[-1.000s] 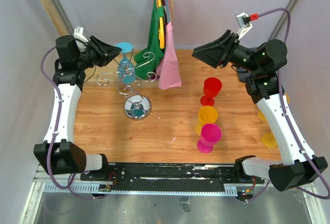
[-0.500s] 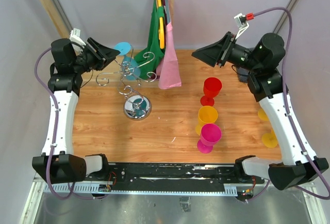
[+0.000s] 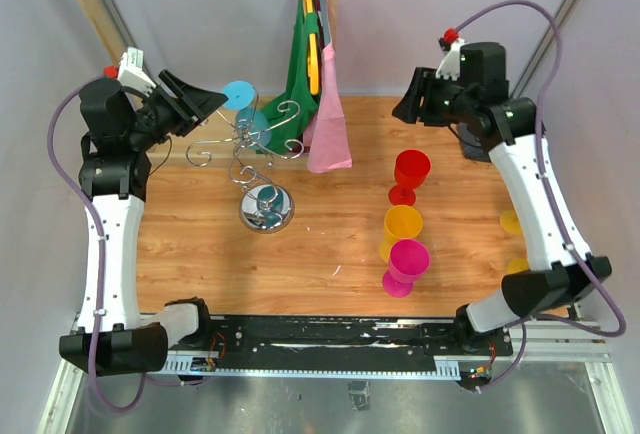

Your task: Place the wine glass upside down on the wine glass rack

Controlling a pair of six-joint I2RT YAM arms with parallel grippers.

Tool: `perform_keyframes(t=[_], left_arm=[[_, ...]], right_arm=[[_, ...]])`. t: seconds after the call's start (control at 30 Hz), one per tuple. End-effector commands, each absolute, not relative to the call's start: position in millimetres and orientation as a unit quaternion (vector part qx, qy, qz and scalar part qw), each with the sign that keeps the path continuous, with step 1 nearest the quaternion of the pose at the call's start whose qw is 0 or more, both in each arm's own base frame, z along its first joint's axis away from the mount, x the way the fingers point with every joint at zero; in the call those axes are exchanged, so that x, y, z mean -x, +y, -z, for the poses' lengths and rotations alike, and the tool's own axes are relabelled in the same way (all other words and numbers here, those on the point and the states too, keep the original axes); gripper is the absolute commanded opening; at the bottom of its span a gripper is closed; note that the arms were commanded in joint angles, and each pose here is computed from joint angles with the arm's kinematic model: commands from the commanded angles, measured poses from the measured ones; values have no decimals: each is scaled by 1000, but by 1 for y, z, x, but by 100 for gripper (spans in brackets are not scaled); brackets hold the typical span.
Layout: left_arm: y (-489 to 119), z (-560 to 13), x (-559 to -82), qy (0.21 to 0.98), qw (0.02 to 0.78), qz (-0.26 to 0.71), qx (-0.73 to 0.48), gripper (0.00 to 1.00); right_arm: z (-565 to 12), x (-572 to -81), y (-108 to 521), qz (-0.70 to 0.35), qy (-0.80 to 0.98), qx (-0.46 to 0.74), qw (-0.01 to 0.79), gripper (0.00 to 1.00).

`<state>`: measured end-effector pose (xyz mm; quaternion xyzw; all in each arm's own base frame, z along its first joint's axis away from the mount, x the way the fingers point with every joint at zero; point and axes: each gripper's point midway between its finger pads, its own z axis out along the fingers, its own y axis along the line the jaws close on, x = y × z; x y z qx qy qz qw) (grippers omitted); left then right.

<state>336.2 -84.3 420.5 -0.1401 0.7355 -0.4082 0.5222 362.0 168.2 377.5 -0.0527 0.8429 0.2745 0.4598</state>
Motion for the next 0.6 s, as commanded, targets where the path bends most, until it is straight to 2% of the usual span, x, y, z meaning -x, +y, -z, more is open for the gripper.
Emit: perform_keyframes(t=[0.0, 0.23, 0.57], left_arm=[[-86, -448, -329, 716, 554, 413, 104, 53], [-88, -450, -330, 715, 555, 415, 97, 53], [-91, -452, -331, 712, 551, 424, 93, 53]], right_arm=[[-309, -365, 117, -114, 915, 32, 386, 54], [-260, -375, 78, 13, 941, 25, 336, 53], [-210, -369, 67, 51, 960, 36, 273, 52]])
